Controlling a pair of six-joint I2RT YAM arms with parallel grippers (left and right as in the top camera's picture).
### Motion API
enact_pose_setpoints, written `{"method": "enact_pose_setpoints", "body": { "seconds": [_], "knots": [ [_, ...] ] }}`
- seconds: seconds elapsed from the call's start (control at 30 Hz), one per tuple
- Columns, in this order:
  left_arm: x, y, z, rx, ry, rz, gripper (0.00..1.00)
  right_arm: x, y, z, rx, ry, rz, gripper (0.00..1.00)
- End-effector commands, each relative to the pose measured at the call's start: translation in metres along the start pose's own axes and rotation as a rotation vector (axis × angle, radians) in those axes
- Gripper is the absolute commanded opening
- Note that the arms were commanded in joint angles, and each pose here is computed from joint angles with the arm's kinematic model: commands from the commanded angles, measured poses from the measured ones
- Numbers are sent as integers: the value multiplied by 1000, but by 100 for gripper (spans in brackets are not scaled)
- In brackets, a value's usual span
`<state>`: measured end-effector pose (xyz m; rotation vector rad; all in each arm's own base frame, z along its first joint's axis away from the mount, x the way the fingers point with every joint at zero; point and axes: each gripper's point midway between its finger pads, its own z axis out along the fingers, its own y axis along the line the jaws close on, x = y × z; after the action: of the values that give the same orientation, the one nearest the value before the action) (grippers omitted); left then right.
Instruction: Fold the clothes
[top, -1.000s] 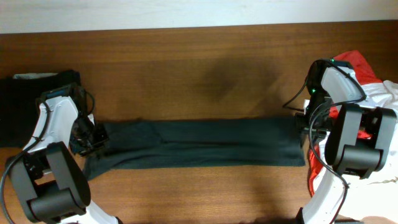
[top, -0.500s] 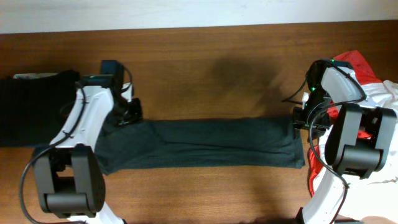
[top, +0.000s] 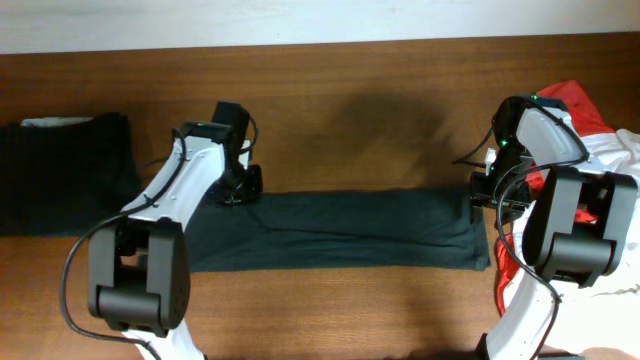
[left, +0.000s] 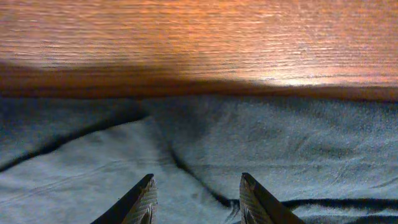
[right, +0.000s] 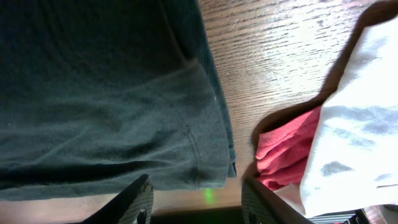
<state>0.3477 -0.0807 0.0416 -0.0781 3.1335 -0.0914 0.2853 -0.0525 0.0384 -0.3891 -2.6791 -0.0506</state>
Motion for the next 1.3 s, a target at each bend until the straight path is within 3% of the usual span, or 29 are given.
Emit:
{"method": "enact_pose_setpoints", "body": {
  "seconds": [0.0,0.07,0.13,0.2,0.37,0.5,0.6,0.73,0.8,0.83,0.97,1.07,1.13,1.27],
  "knots": [
    [4,2,10,-18,38,-10,43,2,-10,-5,0,-14,12,50],
    [14,5,17,-32,93,-13,43,4,-24,-7,-24,-16,58,50],
    [24,8,22,-43,133,-15,43,3,-16,-11,-178,-30,-19,56],
    [24,6,16,-31,130,-15,44,3,-6,-12,-286,-49,-131,73],
    [3,11,-38,31,-19,-55,50,3,-3,21,-288,-42,-147,74],
    [-2,25,-49,37,-51,-97,52,-1,15,39,-368,-81,-225,72],
    [-2,28,-49,37,-52,-105,56,-9,25,41,-359,-116,-258,66],
    [-2,28,-49,36,-49,-105,58,-16,37,42,-320,-148,-311,36],
    [-1,28,-49,35,-45,-106,58,-17,26,45,-264,-136,-273,13],
    [0,28,-49,35,-41,-106,58,-17,20,46,-234,-130,-240,7],
    [4,30,-49,28,-26,-107,58,-20,-24,39,-78,-113,-23,4],
    [8,42,-49,-46,-17,-109,58,-21,-47,2,-73,-135,72,4],
    [10,53,-49,-98,-14,-114,59,-15,-32,-29,-96,-177,24,4],
    [9,64,-50,-102,-11,-144,60,10,17,-43,-42,-171,-118,4]
  ]
}}
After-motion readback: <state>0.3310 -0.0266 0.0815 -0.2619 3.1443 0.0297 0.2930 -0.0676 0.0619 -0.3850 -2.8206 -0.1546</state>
